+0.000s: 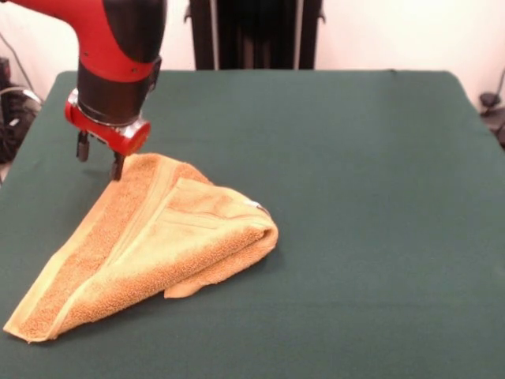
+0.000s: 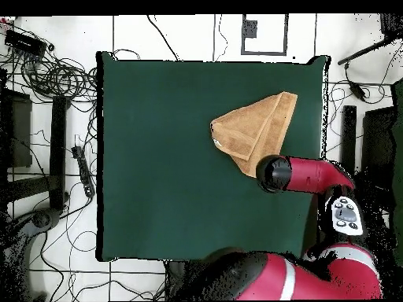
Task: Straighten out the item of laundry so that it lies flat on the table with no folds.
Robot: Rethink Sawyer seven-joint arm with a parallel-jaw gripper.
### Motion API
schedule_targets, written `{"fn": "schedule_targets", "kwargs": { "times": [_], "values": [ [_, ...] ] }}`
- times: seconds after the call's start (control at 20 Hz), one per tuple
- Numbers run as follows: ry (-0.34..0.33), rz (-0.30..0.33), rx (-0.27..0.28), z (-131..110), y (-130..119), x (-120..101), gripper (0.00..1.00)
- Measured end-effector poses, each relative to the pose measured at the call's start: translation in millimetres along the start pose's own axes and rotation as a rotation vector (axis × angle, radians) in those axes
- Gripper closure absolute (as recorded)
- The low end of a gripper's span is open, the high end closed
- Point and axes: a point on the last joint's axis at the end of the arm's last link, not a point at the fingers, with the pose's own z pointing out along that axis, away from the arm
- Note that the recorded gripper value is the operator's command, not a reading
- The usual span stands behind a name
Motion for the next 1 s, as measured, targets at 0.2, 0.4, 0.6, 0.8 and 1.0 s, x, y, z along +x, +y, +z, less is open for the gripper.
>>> {"fn": "schedule_targets", "kwargs": {
  "times": [0.2, 0.4, 0.6, 0.8, 1.0],
  "values": [
    [0.006, 0.019, -0.026, 1, -3, -1, 0.00],
    [0.007, 0.019, -0.028, 1, -3, -1, 0.00],
    [0.005, 0.012, -0.027, -1, 0, 0, 0.00],
    [-0.005, 0.010, -0.028, -4, 0, -2, 0.00],
    [-0.042, 0.015, -0.040, -13, -5, -11, 0.00]
  ]
}}
